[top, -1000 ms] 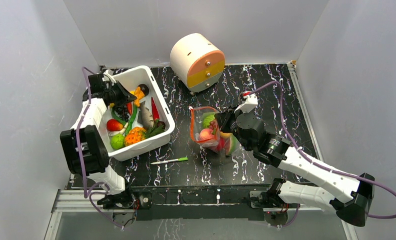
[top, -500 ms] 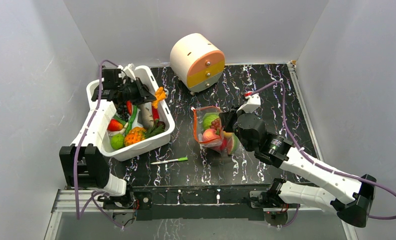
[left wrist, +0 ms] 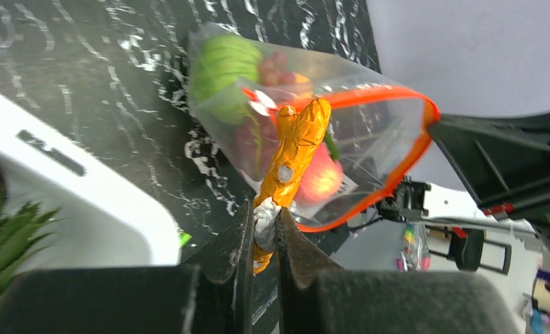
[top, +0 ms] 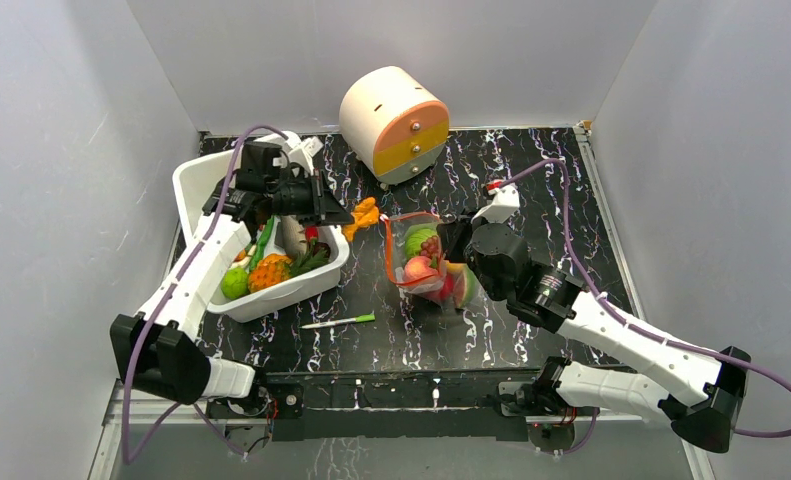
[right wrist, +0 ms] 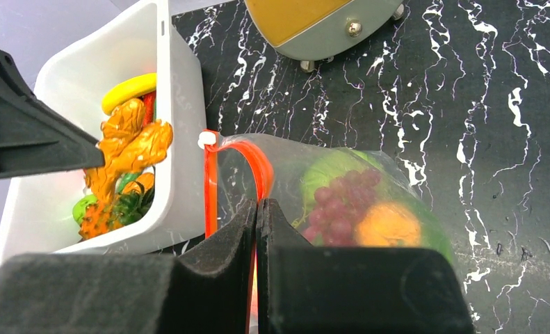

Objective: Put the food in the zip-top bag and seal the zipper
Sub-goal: Place the fake fruit in the zipper food storage bag.

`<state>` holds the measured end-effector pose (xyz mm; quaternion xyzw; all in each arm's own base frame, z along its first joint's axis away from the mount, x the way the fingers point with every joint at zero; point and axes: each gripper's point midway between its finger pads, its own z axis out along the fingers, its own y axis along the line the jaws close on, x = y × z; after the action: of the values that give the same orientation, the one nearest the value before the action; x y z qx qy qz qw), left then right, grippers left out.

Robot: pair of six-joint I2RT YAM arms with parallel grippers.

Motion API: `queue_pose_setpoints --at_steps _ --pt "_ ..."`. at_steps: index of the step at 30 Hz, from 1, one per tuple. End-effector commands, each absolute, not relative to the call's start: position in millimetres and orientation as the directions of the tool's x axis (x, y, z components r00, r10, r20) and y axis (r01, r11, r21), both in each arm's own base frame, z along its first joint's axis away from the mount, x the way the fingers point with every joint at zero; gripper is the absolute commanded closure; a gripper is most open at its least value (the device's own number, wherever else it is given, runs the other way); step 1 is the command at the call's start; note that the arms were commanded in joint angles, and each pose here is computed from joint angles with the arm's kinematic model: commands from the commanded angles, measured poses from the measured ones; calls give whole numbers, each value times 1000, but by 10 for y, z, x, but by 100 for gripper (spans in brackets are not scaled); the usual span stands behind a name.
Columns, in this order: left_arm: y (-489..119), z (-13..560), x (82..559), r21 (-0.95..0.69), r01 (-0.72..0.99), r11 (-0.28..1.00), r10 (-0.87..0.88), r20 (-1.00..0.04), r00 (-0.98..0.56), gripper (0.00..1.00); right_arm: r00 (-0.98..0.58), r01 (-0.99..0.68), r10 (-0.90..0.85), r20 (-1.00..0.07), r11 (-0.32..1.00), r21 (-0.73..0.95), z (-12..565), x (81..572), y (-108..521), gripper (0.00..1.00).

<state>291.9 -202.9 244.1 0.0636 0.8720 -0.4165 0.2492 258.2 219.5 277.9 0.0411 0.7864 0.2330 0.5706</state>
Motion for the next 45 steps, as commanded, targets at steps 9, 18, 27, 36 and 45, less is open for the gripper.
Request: queue_pose_setpoints --at_steps 9,18,27,36,45 --pt "-2731 2657 2354 -776 398 490 -16 -464 -886 100 -285 -283 427 -858 818 500 3287 2574 2314 100" --pt "-2970 2296 2271 -764 350 541 51 -386 -921 100 -319 -398 436 -842 745 536 3359 2478 2550 100" --pt "-2944 2012 2348 -739 287 609 16 -351 -936 100 -353 -540 420 -836 638 549 3394 2289 2785 100" --pt "-2997 2174 2402 -753 307 582 -13 -387 -922 61 -332 -533 360 -872 692 488 3262 2330 2734 100" --pt "-2838 2543 2382 -648 514 562 10 -616 -788 43 -285 -523 261 -922 764 378 3173 2322 2534 100"
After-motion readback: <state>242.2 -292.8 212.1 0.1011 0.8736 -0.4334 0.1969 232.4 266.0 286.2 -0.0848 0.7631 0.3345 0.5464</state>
